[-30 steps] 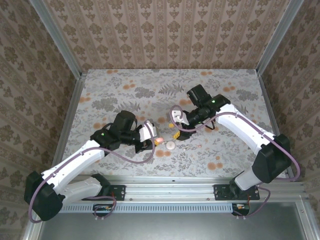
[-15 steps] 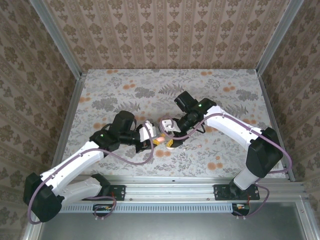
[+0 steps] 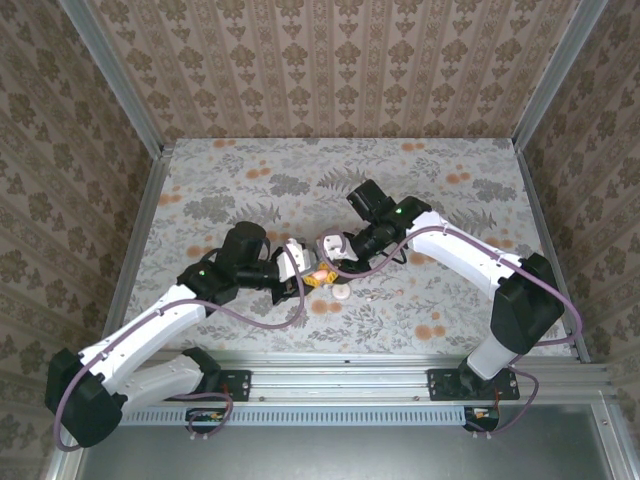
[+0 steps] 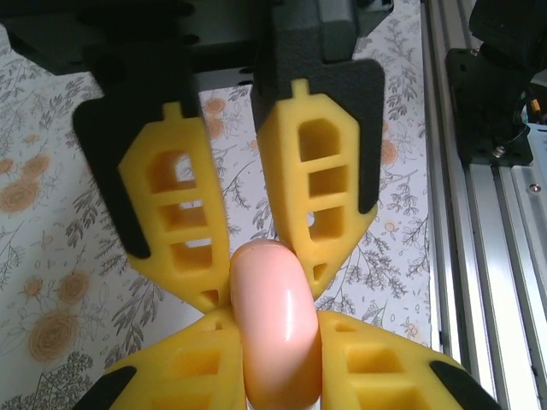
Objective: Insert the wireless bluetooth earbuds into the charging case
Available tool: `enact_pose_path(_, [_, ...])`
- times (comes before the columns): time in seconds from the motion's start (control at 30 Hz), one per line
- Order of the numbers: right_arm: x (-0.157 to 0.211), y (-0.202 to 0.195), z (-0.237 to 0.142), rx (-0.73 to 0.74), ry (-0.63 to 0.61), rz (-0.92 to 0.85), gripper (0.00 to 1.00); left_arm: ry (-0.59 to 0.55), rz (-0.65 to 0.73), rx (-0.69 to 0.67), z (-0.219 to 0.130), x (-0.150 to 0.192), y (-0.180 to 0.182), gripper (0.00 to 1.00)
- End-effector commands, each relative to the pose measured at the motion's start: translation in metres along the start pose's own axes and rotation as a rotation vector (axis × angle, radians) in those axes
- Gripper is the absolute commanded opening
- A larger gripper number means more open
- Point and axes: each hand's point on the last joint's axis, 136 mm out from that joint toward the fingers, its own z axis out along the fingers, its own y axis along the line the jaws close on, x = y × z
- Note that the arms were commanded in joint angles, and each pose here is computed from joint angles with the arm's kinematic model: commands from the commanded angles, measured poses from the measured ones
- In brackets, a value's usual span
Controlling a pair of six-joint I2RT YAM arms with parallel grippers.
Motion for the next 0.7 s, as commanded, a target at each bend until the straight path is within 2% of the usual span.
enact_pose_path(0.0, [-0.01,0.001,-0.002,0.008,-0.052,-0.037,0.15,-0.05,0.006,0.045,0.002,-0.01,-0.008,0.27])
enact_pose_path(0.1, [-0.009,0.001,-0.011,0.03,-0.099,-0.009,0.13,-0.089,0.027,0.011,0.001,-0.012,-0.002,0.47])
enact_pose_path(0.2, [-0.008,-0.001,-0.029,0.07,-0.216,0.041,0.13,-0.161,0.065,-0.031,0.001,-0.018,0.004,0.6])
enact_pose_path(0.4, [-0.001,0.002,-0.064,0.196,-0.374,0.1,0.13,-0.218,0.091,-0.045,0.007,-0.025,0.013,0.64])
enact_pose_path(0.67, [0.002,0.0,-0.086,0.272,-0.433,0.15,0.14,-0.308,0.142,-0.06,0.012,-0.032,0.017,0.64])
